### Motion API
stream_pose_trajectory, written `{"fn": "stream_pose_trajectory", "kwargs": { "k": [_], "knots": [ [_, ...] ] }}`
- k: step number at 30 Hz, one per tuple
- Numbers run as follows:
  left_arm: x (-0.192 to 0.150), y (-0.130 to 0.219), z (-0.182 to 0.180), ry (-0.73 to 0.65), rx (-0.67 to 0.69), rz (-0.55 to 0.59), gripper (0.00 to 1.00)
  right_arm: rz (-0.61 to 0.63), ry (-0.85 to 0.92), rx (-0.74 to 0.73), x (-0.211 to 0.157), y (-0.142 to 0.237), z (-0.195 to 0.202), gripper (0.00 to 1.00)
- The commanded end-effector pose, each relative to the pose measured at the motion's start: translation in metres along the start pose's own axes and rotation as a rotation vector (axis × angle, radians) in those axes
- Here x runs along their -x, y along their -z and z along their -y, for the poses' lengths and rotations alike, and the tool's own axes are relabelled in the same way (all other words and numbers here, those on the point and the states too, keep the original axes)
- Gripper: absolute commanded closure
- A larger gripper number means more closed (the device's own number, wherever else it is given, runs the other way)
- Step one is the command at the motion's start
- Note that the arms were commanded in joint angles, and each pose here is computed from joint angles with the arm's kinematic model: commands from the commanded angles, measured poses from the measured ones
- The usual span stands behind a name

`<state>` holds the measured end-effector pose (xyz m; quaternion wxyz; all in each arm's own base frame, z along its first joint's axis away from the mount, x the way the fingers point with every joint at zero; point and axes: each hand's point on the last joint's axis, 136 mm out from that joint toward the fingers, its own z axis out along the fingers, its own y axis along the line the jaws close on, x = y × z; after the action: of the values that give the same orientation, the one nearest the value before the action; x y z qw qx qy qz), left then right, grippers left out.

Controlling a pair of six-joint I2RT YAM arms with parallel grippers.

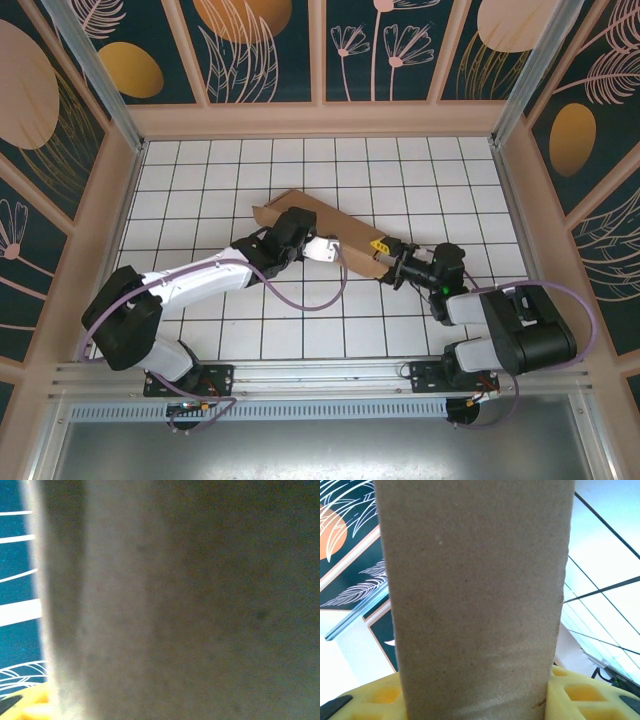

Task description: Fold the paper box

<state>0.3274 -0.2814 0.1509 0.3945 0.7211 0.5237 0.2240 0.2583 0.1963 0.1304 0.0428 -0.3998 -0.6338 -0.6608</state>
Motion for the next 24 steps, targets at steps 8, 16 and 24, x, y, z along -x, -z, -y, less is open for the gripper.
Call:
{"fn": "stream_pose_trajectory", "kwargs": {
  "k": [8, 16, 24],
  "knots": [
    [-0.011, 0.022, -0.011, 0.018, 0.022, -0.045, 0.54, -0.051, 0.078, -0.03, -0.017, 0.005, -0.002, 0.33],
    [-0.006, 0.041, 0.0, 0.138, -0.128, -0.027, 0.54, -0.002, 0.137, -0.125, -0.017, 0.017, -0.003, 0.02],
    [0.001, 0.051, 0.023, 0.307, -0.348, -0.064, 0.62, 0.325, 0.469, -0.408, 0.016, 0.047, -0.048, 0.01]
  ]
}}
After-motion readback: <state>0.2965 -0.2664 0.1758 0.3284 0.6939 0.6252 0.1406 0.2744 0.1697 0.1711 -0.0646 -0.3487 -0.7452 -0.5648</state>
